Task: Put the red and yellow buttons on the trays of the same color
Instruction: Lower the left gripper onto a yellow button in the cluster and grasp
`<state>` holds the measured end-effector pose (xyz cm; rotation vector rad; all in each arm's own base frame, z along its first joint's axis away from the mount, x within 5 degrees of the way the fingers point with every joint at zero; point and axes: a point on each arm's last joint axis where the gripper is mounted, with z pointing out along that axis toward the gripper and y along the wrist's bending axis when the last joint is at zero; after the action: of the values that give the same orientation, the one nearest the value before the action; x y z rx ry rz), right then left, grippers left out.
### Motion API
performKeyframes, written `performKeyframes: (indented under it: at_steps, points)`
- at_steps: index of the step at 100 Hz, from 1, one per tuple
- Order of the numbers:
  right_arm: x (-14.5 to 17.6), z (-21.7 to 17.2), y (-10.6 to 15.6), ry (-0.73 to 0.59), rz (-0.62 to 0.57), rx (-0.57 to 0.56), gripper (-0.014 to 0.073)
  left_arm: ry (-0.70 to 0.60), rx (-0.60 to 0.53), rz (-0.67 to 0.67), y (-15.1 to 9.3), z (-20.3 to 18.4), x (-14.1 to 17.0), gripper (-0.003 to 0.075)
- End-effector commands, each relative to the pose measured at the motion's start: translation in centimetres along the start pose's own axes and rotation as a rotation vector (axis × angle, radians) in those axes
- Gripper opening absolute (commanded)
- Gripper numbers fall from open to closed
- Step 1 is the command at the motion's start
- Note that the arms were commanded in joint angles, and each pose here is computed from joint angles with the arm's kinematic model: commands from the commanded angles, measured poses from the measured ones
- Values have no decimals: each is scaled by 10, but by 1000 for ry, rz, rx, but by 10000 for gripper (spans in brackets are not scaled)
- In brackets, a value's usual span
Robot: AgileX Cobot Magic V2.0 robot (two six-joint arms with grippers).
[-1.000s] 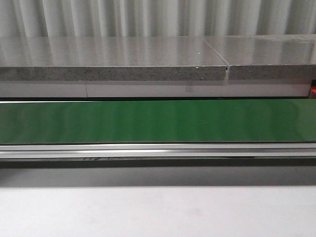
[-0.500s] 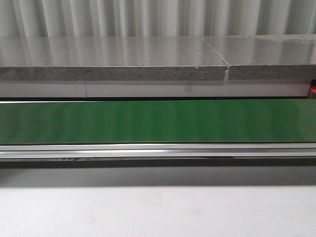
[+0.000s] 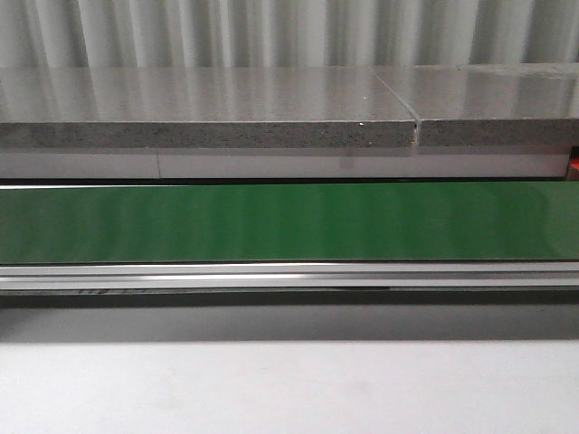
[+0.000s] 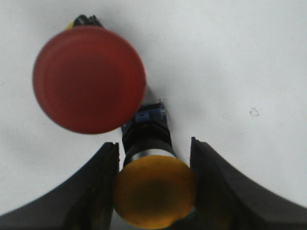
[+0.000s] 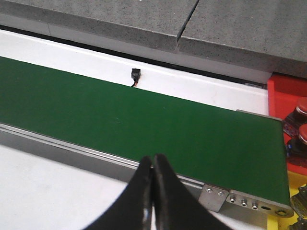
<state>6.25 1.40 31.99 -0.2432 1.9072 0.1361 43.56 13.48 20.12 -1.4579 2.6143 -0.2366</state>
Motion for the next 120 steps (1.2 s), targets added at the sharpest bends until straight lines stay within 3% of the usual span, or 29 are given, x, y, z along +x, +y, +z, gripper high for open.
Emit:
performKeyframes:
  at_steps: [1, 40, 75, 97, 120]
  points:
    - [-14, -3, -1, -86, -19, 6, -66, -79, 81, 33, -8, -38, 0, 137]
    - [-14, -3, -1, -86, -19, 6, -66, -191, 54, 382, -1, -95, 11, 135]
    - [-14, -3, -1, -86, -19, 6, -66, -263, 65, 603, 5, -150, 61, 135]
    - [-14, -3, -1, -86, -19, 6, -66, -261, 85, 682, 21, -155, 102, 135]
    - [-14, -3, -1, -86, -19, 6, -66, -184, 62, 735, 20, -136, 124, 135]
